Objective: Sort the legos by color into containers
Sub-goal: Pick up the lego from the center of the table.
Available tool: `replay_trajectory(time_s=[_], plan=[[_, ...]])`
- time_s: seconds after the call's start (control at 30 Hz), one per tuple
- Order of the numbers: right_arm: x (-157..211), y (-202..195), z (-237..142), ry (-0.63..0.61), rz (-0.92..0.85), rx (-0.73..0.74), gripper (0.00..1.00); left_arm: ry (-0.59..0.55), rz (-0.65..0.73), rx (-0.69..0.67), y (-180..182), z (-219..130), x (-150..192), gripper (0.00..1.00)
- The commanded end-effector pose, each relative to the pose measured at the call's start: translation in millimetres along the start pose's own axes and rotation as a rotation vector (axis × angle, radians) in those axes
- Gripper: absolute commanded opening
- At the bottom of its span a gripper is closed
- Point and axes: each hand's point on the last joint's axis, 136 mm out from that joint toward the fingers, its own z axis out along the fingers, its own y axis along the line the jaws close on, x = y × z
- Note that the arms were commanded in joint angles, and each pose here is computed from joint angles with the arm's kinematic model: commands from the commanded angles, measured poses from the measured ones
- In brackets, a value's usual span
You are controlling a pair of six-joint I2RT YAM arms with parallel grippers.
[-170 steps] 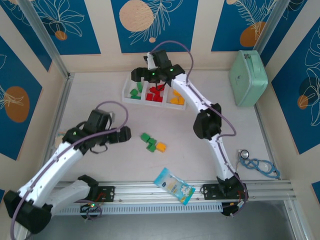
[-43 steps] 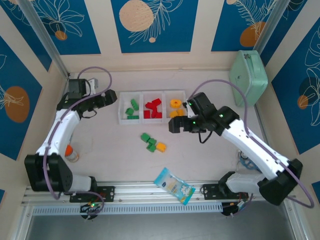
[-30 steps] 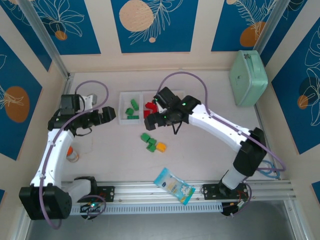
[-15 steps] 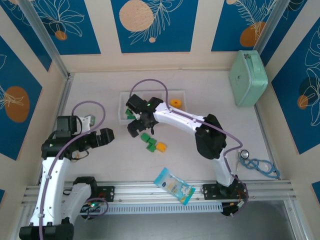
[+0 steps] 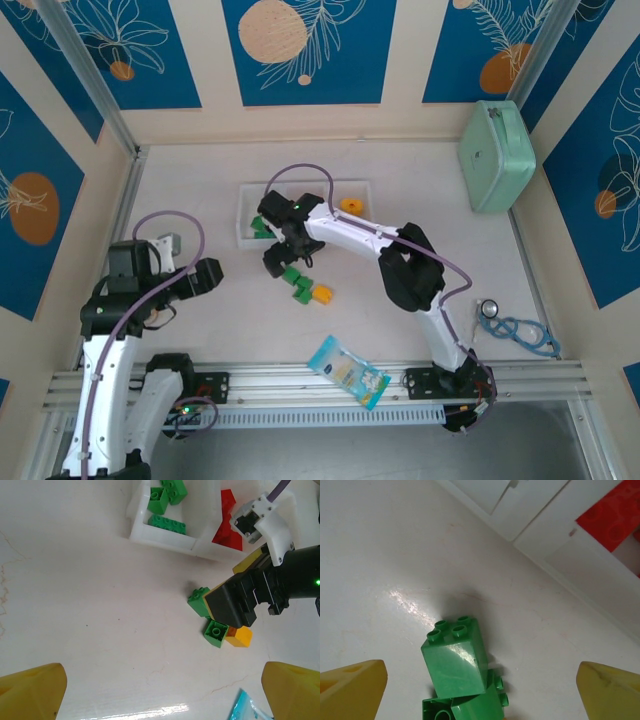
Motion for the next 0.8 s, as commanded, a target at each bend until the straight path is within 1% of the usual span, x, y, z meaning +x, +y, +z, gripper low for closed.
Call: replay_trajectory(time_s=[0.0,0.1,0.2,0.3,0.5,0.67,0.77], plan=[[8.3,16.9,13.3,0.06,-0.056,-0.059,0.95,-0.022,0.01,0.026,-3.0,6.4,-5.7,0.99],[12.1,23.1,22.9,0.089,-0.088,-0.072,0.91,-0.017,0.05,0.067,-7.9,12.7,-6.4,0.99],[14.4,22.8,30.0,0.11,-0.101,-0.066,0.87,-0.006,0.052,0.074,-7.4,18.8,-7.4,0.99],[16.9,20.4,34.2,0.128,-0.103,-0.058,0.84,0.013,0.042,0.057,-3.4,23.6,-6.8,0.99],[21.3,16.9,37.6,0.144,-0.114,-0.037,0.75,0.006,0.037,0.012,6.2,29.5,-10.3,0.99],[22.4,17.2,41.9,0.154,-0.115,-0.022,0.61,0.025,0.026,-0.003,9.5,32.8,-9.0,0.99],[24.7,13.4,42.2,0.169,-0.117,0.033,0.51,0.023,0.023,-0.015,11.4,32.1,-9.1,0.99]])
